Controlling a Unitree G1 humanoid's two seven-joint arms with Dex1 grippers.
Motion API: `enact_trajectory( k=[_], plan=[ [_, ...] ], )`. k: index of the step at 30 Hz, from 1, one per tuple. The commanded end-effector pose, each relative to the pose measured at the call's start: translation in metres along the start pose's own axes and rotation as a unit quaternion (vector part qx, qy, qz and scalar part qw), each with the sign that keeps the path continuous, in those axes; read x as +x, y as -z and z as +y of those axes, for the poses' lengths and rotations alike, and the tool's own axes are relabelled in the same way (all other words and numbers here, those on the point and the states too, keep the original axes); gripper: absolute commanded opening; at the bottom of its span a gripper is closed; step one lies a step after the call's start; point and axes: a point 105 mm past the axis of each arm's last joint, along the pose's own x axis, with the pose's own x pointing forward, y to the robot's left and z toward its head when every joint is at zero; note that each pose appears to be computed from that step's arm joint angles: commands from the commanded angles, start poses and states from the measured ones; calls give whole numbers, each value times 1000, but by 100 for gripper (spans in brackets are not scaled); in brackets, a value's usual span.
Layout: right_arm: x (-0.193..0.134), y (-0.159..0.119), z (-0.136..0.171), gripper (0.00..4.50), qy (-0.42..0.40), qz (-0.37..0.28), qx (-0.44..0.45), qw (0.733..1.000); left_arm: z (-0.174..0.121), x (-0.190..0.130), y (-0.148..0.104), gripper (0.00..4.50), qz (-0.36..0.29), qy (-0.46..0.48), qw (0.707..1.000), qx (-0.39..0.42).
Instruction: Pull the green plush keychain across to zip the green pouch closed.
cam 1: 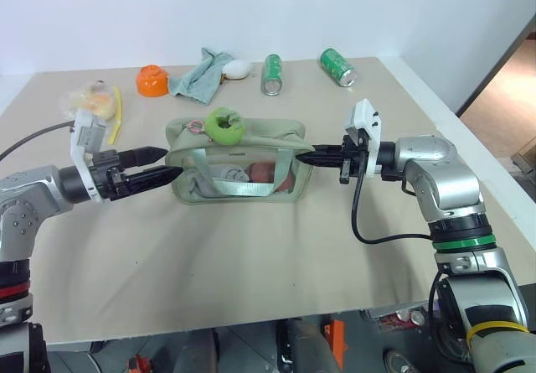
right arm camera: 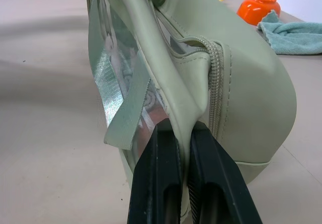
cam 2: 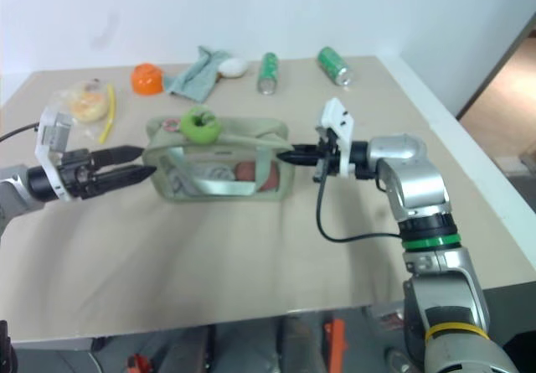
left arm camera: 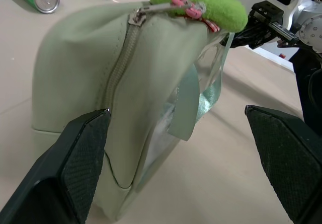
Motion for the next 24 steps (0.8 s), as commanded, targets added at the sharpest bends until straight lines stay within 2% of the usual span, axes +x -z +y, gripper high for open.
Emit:
enact_trajectory(
  k=[1, 3, 5, 7, 14, 15, 24],
  plan=[
    [0, -6, 2, 0, -6, -2, -8, 1000, 4, 2, -10, 443, -9, -9, 1000, 22],
    [-1, -6, 2, 0, -5, -2, -8, 1000, 10, 5, -11, 380, -14, -19, 999, 22],
    [-2, -6, 3, 0, -4, -2, -8, 1000, 11, 8, -13, 334, -25, -17, 999, 11],
    [-2, -5, 3, 0, -3, -1, -6, 1000, 7, 9, -15, 253, -34, -2, 999, 5],
    [-3, -4, 3, 0, -2, 1, -3, 1000, 0, 11, -11, 17, -33, 12, 999, -6],
    [-3, -4, 4, 0, -2, 1, -3, 1000, 0, 12, -10, 5, -33, 12, 999, -6],
    [-3, -6, -2, 0, 7, -7, 4, 1000, 6, 13, 0, 5, -19, -20, 1000, -7]
  ],
)
